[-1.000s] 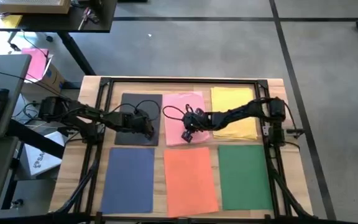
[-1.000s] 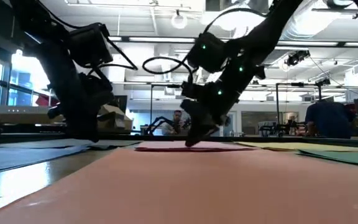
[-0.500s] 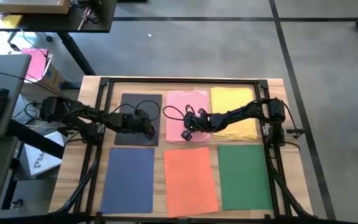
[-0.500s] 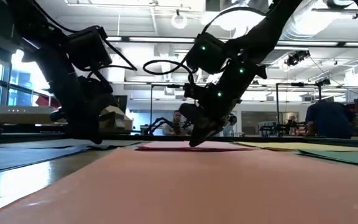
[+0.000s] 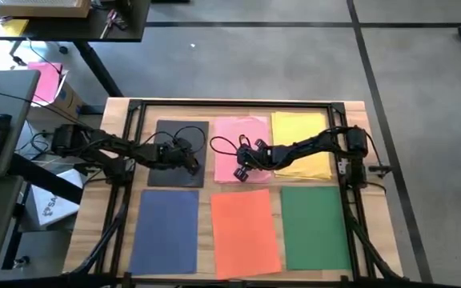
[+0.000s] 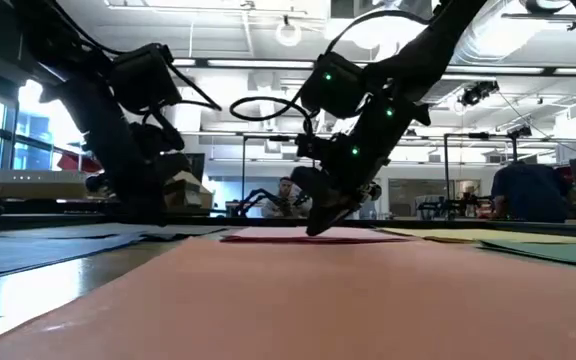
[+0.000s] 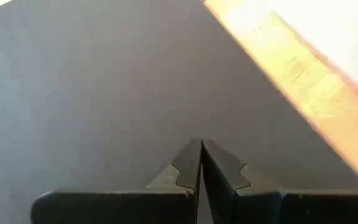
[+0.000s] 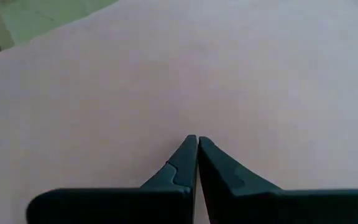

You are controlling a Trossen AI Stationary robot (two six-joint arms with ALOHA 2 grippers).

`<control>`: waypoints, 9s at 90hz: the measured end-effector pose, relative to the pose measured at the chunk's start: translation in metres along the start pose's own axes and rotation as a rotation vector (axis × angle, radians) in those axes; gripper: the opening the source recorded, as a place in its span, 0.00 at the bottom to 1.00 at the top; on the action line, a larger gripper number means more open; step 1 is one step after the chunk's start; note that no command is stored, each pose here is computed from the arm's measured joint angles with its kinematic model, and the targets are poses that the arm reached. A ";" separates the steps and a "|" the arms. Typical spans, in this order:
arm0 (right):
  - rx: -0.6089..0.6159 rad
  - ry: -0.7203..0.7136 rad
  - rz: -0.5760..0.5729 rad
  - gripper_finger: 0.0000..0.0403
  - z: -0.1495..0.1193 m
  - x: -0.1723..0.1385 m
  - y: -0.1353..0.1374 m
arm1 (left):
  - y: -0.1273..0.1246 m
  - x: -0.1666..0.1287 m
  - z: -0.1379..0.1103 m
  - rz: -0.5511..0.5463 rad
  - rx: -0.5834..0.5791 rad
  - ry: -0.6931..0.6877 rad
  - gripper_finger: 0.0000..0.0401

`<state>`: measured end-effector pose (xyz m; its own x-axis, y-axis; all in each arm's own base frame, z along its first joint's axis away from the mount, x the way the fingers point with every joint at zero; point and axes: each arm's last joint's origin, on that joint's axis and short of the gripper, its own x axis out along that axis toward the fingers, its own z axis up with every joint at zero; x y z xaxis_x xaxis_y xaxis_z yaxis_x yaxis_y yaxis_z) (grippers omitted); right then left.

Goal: Organize paper
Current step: Adjust the colored papers, then return to Home Position

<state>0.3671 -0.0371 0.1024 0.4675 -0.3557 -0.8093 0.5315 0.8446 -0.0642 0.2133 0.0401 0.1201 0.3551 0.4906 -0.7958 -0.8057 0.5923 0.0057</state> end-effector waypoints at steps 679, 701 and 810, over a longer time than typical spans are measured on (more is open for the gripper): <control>0.468 0.112 -0.142 0.00 -0.127 -0.143 -0.144 | -0.137 0.049 0.175 -0.301 0.651 0.108 0.00; 0.257 0.040 0.059 0.00 -0.126 -0.153 -0.107 | -0.146 -0.001 0.149 -0.381 0.688 0.012 0.00; 0.028 -0.777 0.680 0.00 -0.159 -0.223 -0.119 | 0.076 -0.126 -0.024 -0.850 0.166 -0.724 0.00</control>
<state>0.0872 0.0054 0.1981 0.9974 0.0244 -0.0680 -0.0039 0.9578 0.2874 0.0959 0.0075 0.2065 0.9929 0.1111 -0.0416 -0.1180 0.9619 -0.2466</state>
